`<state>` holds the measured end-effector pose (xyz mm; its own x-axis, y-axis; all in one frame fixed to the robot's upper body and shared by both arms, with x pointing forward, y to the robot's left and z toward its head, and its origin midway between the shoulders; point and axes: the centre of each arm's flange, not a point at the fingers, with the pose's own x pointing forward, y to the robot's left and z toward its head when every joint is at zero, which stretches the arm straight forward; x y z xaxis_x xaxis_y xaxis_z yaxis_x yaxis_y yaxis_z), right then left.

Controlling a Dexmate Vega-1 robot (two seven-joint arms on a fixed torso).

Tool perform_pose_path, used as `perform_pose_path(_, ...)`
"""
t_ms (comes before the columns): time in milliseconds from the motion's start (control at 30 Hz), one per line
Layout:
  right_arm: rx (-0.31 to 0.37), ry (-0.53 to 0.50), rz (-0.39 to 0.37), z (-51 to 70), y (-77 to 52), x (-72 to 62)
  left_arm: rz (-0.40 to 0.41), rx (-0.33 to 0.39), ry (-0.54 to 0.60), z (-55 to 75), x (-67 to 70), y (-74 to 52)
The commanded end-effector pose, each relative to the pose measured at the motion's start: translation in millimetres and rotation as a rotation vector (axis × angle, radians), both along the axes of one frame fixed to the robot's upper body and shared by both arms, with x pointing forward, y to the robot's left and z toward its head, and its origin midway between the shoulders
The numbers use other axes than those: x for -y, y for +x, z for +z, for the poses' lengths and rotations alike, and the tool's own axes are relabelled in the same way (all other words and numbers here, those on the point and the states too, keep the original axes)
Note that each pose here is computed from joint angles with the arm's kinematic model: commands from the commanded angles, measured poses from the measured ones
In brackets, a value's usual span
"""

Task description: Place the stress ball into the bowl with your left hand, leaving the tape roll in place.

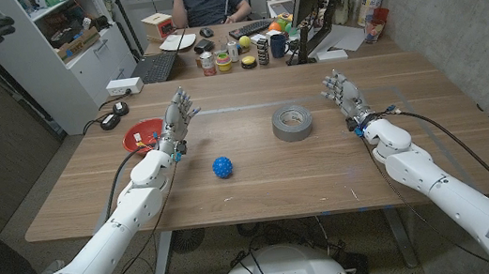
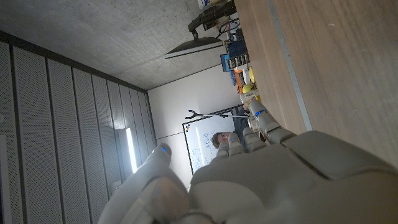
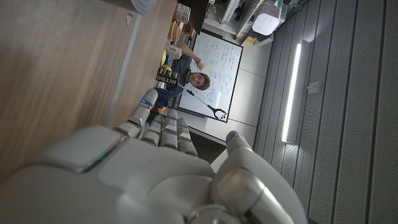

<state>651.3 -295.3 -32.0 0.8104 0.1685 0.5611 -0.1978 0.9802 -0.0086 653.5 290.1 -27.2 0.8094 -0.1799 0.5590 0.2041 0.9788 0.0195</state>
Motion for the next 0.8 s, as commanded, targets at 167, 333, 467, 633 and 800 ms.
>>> perform_pose_path(167,-0.004,0.008,-0.004,-8.5,-1.9,4.3,-0.018,0.013,0.001,5.2,1.9,-1.1)
perform_pose_path(333,-0.007,-0.013,0.003,-7.8,-0.7,4.0,-0.064,0.032,0.023,5.2,7.8,-3.9)
perform_pose_path(467,0.001,-0.030,0.016,-5.6,0.0,2.3,-0.087,0.055,0.037,8.4,10.5,-7.6)
perform_pose_path(633,0.003,-0.040,0.021,-4.3,-0.1,1.1,-0.114,0.093,0.068,14.0,13.1,-14.5)
perform_pose_path(800,0.007,-0.042,0.020,-4.5,-1.8,2.6,-0.137,0.138,0.116,18.9,13.9,-21.7)
